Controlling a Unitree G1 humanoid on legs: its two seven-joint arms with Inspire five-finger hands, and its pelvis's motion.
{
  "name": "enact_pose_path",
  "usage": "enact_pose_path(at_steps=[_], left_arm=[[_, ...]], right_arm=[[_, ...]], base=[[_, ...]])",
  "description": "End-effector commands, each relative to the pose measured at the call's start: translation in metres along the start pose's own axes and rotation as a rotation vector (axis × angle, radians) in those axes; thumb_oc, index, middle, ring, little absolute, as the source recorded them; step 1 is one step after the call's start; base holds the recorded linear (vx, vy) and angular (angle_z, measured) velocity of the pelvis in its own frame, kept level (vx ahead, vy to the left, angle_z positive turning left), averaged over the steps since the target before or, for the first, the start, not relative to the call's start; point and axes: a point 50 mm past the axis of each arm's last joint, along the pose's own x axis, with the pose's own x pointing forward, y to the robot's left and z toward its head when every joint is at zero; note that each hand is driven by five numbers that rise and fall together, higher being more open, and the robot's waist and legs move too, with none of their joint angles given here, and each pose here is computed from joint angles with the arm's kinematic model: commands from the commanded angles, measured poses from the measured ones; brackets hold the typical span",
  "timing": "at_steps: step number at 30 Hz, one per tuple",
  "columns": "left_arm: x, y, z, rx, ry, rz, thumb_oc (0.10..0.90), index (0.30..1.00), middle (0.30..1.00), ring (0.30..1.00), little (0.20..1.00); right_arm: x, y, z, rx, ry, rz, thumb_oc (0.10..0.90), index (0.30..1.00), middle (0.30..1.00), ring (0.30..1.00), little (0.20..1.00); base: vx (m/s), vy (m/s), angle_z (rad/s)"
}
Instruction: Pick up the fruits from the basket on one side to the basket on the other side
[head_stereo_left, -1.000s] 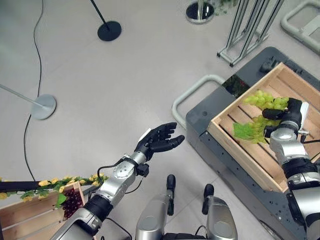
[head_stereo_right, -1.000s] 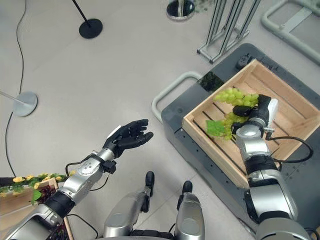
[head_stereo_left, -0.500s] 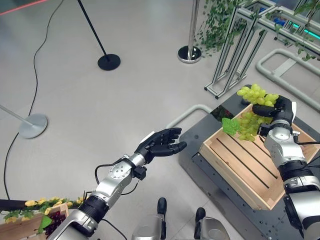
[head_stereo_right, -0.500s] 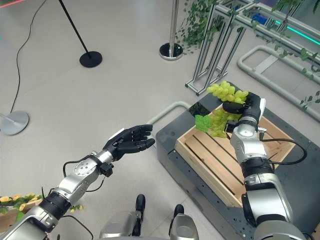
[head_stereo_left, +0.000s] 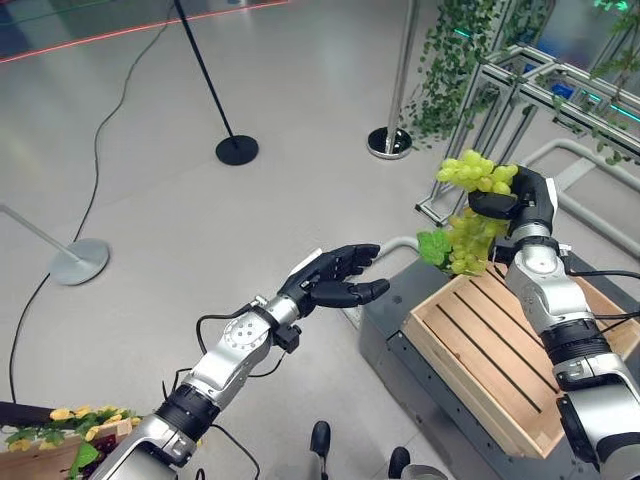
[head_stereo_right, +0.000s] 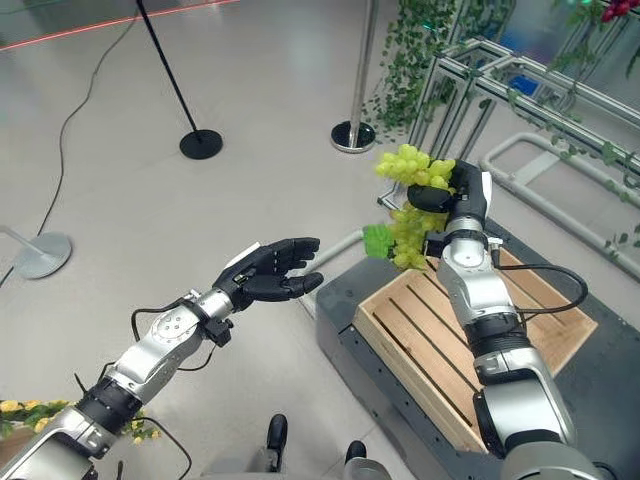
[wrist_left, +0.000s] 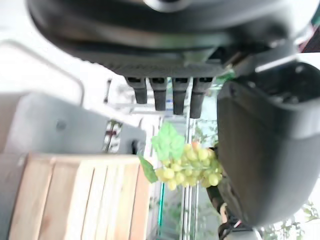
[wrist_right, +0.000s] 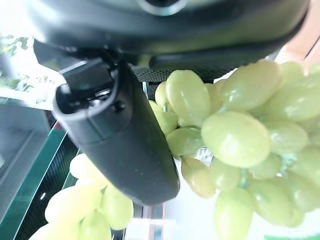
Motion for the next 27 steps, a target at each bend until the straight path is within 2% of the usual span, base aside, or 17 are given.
enact_pose_path(at_steps=[1,12,18,23,27], left_arm=[[0.012,0.017,0.056,0.128,-0.233,0.059,0.8,0.9,0.9,0.9,0.9],[0.012,0.031,0.079,0.193,-0.273,0.116,0.8,0.9,0.9,0.9,0.9],[0.014,0.025,0.086,0.205,-0.301,0.011,0.8,0.9,0.9,0.9,0.9],[0.027,0.017,0.077,0.088,-0.255,-0.019,0.8,0.9,0.9,0.9,0.9],[0.028,0.006,0.064,-0.096,-0.231,-0.088,0.8,0.9,0.9,0.9,0.9]], right_arm=[[0.003,0.016,0.064,0.014,-0.317,0.072,0.4,0.3,0.3,0.3,0.3],[0.0,0.049,0.061,-0.006,-0.304,0.124,0.4,0.3,0.3,0.3,0.3],[-0.003,0.026,0.056,-0.013,-0.316,0.054,0.4,0.3,0.3,0.3,0.3],[0.001,0.032,0.069,-0.012,-0.334,0.105,0.4,0.3,0.3,0.3,0.3],[-0.001,0.031,0.069,-0.044,-0.345,0.133,0.4,0.3,0.3,0.3,0.3]], base=[[0.02,0.041,0.2],[0.01,0.059,0.15],[0.01,-0.113,0.79],[-0.01,-0.193,1.18],[0.01,-0.097,0.19]])
